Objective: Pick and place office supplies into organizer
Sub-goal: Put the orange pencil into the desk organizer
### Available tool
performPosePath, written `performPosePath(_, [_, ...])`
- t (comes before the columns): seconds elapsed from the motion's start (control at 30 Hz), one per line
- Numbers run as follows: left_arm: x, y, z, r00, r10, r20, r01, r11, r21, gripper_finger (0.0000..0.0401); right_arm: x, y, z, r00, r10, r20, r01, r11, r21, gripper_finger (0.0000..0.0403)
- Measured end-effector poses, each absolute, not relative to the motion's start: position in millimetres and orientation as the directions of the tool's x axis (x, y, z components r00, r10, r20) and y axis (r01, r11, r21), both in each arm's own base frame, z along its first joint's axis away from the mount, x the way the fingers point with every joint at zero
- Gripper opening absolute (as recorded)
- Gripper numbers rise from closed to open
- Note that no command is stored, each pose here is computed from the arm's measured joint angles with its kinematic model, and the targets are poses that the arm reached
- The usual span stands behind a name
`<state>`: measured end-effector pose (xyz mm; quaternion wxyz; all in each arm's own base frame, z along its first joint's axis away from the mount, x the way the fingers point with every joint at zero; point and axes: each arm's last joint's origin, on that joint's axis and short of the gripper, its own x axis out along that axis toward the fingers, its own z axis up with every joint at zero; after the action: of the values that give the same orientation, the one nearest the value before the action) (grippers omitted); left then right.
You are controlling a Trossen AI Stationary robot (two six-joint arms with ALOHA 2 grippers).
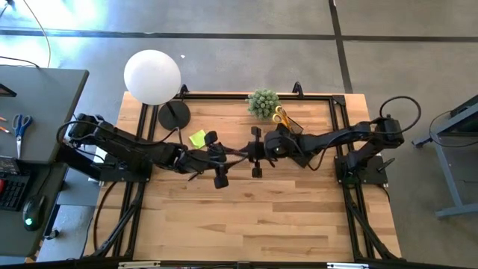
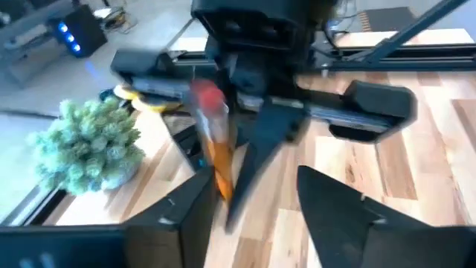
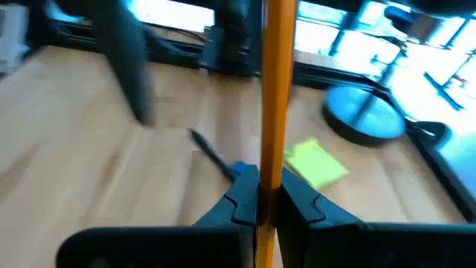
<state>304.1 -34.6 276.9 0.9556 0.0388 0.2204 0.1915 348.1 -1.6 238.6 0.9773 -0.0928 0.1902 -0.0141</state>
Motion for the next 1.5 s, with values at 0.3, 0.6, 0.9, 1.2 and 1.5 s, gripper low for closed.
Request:
performPosePath(0.3, [293,-38,282,0.801,0.413,-0.434,-0.384,0.91,0.157,0.02,297,-58,282,0.855,-0.307,-0.417,0.242,0.949,-0.203,0.0009])
performPosePath(0.6, [287,-46,287,0.811,0.415,-0.413,-0.378,0.91,0.172,0.0148,234,-68,306,0.808,-0.49,-0.327,0.46,0.872,-0.171,0.002])
performPosePath(0.9, [288,-48,290,0.825,0.406,-0.393,-0.376,0.914,0.154,0.0108,167,-64,242,0.796,-0.592,-0.128,0.595,0.804,-0.021,0.0008])
performPosePath(1.2, [294,-51,299,0.894,0.33,-0.304,-0.316,0.944,0.097,0.0095,154,-79,219,0.743,-0.618,-0.258,0.641,0.768,0.004,0.0011])
performPosePath(1.5, [300,-55,284,0.95,0.241,-0.198,-0.235,0.971,0.054,0.0097,160,-88,204,0.725,-0.593,-0.35,0.639,0.769,0.021,0.0017])
